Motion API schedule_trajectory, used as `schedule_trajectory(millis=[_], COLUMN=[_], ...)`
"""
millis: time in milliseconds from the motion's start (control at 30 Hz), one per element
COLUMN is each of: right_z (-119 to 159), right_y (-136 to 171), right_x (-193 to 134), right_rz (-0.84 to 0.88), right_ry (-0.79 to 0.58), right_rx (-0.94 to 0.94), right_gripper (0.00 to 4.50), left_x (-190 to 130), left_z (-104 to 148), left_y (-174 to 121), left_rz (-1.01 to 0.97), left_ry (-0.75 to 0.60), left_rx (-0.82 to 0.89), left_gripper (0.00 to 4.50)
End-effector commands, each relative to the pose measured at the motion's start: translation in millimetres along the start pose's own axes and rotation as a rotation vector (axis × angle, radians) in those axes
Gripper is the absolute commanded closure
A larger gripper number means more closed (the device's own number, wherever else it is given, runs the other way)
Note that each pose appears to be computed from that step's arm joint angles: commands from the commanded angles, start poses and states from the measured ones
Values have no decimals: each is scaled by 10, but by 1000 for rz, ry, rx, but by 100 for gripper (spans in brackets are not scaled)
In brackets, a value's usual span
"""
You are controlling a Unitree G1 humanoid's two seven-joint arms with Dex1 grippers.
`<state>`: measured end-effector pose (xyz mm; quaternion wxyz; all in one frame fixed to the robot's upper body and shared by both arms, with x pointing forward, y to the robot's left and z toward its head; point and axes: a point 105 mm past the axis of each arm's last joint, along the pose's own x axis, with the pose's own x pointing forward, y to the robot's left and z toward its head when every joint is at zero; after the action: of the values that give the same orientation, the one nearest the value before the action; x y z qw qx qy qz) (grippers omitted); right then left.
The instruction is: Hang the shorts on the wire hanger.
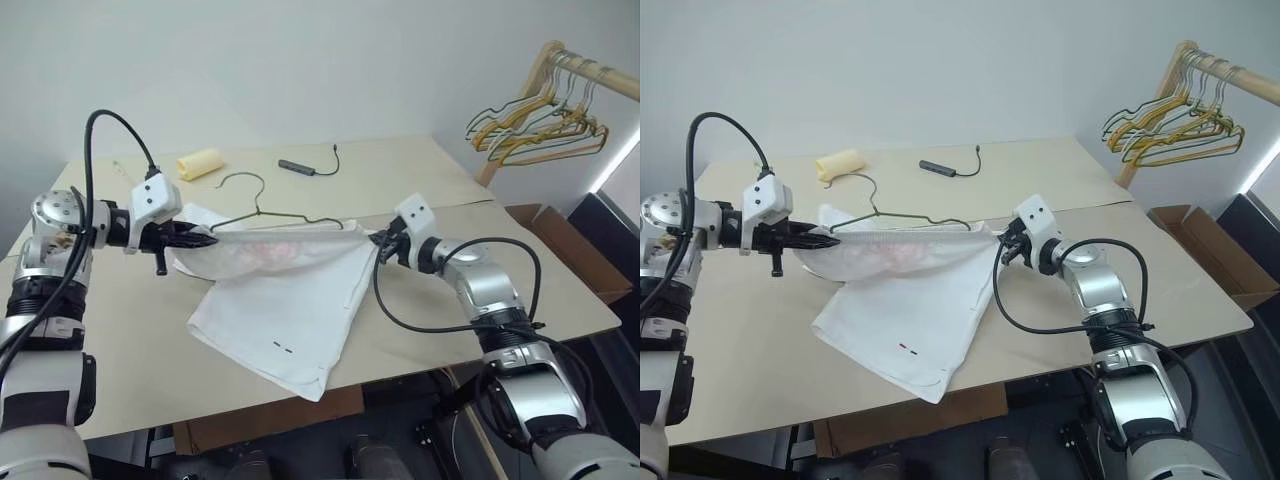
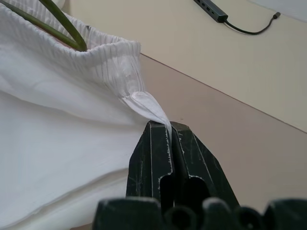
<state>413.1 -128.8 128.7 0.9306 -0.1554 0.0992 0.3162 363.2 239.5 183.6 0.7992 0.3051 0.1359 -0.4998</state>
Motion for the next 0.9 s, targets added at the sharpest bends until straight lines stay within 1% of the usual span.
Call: schedule_trajectory(millis=[33, 100, 167, 233, 333, 400, 467, 567, 667, 767, 900], right_z=[84, 233, 478, 649, 811, 898, 1010, 1099, 1184, 1236, 1222], right_y=[-428, -432, -399, -313, -152, -67, 86, 236, 343, 474, 601], right_x=[-229, -245, -279, -309, -331, -337, -304, -229, -136, -87, -46], right_rz=[-202, -224, -231, -216, -171, -157, -126, -106, -100, -59, -20], right_ry=[-11, -62, -135, -179, -233, -261, -274, -266, -268, -287, -294], right_rx=[-144, -218, -309, -434, -554, -612, -725, -856, -910, -922, -976], right_gripper=[445, 445, 445, 445, 445, 445, 445, 445, 445, 445, 445], left_x=[-259, -253, -240, -220, -189, -175, -144, -111, -100, -88, -87], left_z=[-116, -139, -149, -143, -129, -116, -38, 93, 186, 194, 154], left_y=[-9, -2, 43, 109, 191, 207, 213, 181, 114, 108, 94], left_rz=[-5, 0, 30, 79, 136, 141, 137, 106, 55, 51, 51], left_ry=[88, 108, 123, 127, 131, 127, 83, 3, -49, -51, -30], left_rx=[-30, -34, -35, -33, -16, -11, 3, 34, 58, 70, 74], left_gripper=[446, 446, 446, 446, 446, 446, 446, 446, 446, 446, 446])
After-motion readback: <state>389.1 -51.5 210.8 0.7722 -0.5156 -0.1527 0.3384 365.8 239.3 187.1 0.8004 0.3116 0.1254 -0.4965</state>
